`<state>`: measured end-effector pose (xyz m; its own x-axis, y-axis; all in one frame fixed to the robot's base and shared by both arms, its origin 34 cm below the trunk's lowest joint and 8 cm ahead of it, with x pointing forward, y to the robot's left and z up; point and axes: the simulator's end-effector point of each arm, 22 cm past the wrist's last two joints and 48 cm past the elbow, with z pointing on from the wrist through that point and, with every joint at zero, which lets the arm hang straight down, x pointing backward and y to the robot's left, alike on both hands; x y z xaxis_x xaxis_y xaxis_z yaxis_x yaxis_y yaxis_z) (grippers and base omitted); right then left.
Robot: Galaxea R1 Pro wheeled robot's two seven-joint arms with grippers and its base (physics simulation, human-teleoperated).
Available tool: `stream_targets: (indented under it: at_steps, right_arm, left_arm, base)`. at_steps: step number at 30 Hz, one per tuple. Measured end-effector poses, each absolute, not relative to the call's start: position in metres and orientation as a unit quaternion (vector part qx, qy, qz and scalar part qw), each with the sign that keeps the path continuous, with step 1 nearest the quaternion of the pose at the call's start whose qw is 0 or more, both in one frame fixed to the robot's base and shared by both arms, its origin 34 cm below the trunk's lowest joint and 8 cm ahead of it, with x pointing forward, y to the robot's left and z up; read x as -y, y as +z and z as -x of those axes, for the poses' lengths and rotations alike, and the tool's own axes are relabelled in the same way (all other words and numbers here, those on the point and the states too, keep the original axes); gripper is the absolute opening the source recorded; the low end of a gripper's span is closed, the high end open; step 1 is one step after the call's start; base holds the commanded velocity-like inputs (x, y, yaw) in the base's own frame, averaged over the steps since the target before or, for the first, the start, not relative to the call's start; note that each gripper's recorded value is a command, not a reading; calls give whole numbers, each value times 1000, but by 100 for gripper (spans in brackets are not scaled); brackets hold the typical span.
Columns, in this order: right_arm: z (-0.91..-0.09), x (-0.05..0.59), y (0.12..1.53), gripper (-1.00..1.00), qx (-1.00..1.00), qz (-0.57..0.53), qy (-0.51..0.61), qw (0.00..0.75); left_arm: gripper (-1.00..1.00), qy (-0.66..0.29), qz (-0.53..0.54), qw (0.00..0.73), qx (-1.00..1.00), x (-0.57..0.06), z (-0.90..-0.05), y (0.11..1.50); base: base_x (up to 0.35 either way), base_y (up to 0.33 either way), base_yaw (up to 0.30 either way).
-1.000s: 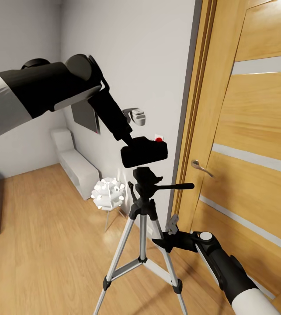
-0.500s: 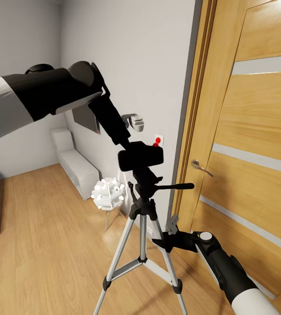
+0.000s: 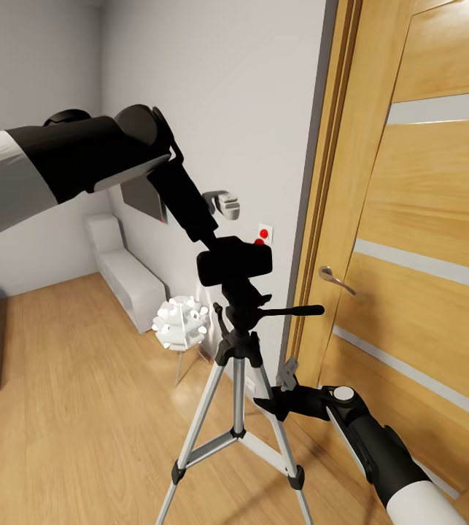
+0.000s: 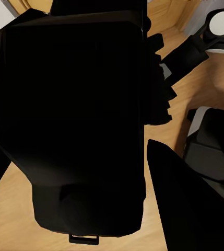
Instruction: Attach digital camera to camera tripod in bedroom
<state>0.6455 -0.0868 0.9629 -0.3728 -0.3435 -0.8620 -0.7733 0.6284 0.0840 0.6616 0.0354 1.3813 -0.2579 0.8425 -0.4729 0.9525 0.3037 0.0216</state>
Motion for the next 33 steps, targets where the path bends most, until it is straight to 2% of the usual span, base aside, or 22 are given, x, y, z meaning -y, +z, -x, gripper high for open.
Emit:
stream_targets:
  at_steps: [30,31,33]
  right_arm:
    - [-646,87,963,-100,-791,354,246,435]
    - [-646,87,963,-100,-791,354,245,435]
    - [-649,95,965,-100,-794,343,245,439]
  left_arm:
    - [-100,-148,-564,194,-789,-30,-667,1367]
    - [100,-149,-564,194,-789,-30,-667,1367]
    - [100,-150,-560,208,-788,-35,-668,1384]
  base:
    - [0,0,0]
    - [0,0,0]
    - [0,0,0]
